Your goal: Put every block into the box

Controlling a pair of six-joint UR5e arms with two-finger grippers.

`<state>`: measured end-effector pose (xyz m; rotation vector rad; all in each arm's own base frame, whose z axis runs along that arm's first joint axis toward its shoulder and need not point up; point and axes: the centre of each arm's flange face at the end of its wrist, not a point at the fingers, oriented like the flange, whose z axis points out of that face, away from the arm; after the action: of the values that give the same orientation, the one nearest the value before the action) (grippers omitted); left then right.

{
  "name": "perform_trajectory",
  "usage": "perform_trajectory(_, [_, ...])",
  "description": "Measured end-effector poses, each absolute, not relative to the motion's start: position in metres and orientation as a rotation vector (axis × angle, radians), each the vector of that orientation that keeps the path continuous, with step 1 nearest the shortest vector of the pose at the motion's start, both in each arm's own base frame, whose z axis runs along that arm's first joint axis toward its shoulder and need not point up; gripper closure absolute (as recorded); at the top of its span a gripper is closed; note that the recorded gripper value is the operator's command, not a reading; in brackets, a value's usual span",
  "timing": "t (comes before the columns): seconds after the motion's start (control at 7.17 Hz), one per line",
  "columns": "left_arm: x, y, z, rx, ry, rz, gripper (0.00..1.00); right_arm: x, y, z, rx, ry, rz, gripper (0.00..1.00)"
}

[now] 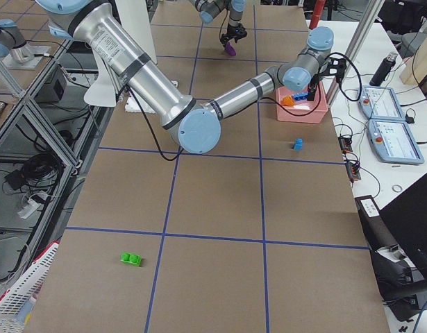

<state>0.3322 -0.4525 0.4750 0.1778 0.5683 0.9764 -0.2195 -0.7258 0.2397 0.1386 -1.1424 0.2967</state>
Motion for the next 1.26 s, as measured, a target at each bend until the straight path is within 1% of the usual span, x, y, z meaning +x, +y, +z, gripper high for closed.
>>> perform_trajectory(0.14, [0.336,-0.453,0.481,0.163,0.566,0.978,0.02,-0.207,-0.718,0.257,0.135,-1.141,0.295,0.0])
perform_trajectory(0.28, [0.341,-0.454,0.488,0.147,0.562,0.981,0.05,-0.192,-0.712,0.276,0.137,-1.137,0.286,0.0])
perform_trajectory(0.42, [0.345,-0.454,0.491,0.139,0.562,0.983,0.17,-0.177,-0.703,0.296,0.138,-1.133,0.279,0.0])
perform_trajectory(0.56, [0.348,-0.454,0.493,0.132,0.561,0.985,0.74,-0.163,-0.687,0.322,0.138,-1.124,0.271,0.0])
perform_trajectory(0.7, [0.349,-0.453,0.495,0.125,0.566,0.987,1.0,-0.152,-0.666,0.348,0.139,-1.114,0.258,0.0])
perform_trajectory(0.98, [0.351,-0.452,0.498,0.11,0.579,0.985,1.0,-0.135,-0.62,0.401,0.137,-1.082,0.231,0.0])
perform_trajectory(1.26, [0.349,-0.454,0.484,0.12,0.599,0.961,1.0,-0.113,-0.556,0.468,0.13,-1.03,0.169,0.0])
